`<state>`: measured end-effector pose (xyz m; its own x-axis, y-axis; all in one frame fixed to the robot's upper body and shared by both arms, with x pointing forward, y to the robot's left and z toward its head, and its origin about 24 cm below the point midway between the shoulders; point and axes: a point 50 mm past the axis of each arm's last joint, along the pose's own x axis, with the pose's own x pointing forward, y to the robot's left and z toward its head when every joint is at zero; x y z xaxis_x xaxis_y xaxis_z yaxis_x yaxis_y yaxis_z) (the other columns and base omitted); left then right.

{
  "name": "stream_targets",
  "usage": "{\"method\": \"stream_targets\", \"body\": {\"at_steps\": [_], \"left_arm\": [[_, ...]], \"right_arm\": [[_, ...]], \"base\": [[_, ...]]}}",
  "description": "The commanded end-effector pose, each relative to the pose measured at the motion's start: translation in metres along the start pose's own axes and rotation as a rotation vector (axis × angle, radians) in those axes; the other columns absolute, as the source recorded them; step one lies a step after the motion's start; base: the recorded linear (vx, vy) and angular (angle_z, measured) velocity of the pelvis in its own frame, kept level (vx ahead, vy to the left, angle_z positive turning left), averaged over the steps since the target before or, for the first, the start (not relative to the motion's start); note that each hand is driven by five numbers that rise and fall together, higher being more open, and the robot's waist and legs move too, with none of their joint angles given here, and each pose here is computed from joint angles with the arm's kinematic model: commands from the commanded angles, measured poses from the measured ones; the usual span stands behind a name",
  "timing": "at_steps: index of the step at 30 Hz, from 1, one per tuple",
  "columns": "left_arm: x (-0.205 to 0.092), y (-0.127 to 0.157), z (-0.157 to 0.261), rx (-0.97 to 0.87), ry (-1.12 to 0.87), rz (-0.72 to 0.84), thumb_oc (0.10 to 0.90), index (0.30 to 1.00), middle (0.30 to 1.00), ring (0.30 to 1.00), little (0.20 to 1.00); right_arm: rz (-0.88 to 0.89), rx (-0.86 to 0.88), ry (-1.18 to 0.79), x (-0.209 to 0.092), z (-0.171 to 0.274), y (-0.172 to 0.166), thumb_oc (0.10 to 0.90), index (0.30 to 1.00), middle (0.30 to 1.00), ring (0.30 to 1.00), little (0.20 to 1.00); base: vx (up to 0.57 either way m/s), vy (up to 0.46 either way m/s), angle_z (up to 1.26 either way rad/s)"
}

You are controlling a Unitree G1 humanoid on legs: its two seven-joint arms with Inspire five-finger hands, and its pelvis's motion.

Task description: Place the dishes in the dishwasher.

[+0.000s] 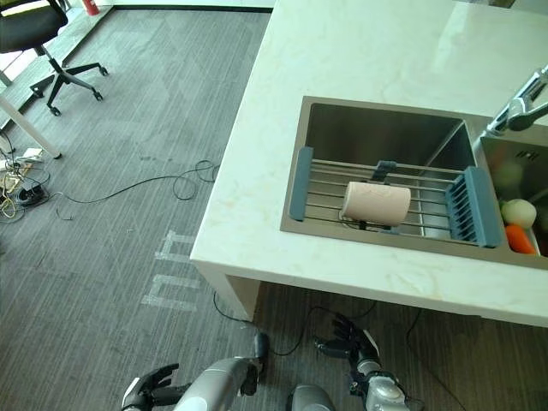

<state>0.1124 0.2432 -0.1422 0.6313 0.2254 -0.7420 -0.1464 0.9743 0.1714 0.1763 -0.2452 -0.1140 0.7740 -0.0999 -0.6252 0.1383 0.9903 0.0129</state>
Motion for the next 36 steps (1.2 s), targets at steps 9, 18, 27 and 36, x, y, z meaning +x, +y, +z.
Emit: {"method": "stream_targets", "body": {"at_steps": [9, 18, 27, 36], "left_arm": [[-0.002, 0.007, 0.0, -0.044, -0.039, 0.106, 0.8, 0.9, 0.9, 0.9, 0.9], [0.001, 0.036, 0.029, -0.084, -0.189, 0.271, 0.8, 0.9, 0.9, 0.9, 0.9], [0.007, 0.022, 0.06, -0.084, -0.312, 0.272, 0.8, 0.9, 0.9, 0.9, 0.9], [0.005, 0.033, 0.089, -0.101, -0.446, 0.364, 0.8, 0.9, 0.9, 0.9, 0.9]], "right_arm": [[-0.119, 0.002, -0.095, -0.008, 0.005, -0.028, 0.8, 0.9, 0.9, 0.9, 0.9], [-0.093, -0.028, 0.026, -0.01, -0.012, -0.031, 0.8, 0.9, 0.9, 0.9, 0.9], [-0.08, 0.044, 0.089, -0.015, -0.023, -0.035, 0.8, 0.9, 0.9, 0.9, 0.9], [-0.128, 0.135, 0.116, -0.024, -0.034, -0.047, 0.8, 0.9, 0.9, 0.9, 0.9]], "base": [[0.03, 0.039, -0.23], [0.0, -0.393, 0.03], [-0.1, -0.495, 0.04], [-0.06, -0.044, 0.41]]}}
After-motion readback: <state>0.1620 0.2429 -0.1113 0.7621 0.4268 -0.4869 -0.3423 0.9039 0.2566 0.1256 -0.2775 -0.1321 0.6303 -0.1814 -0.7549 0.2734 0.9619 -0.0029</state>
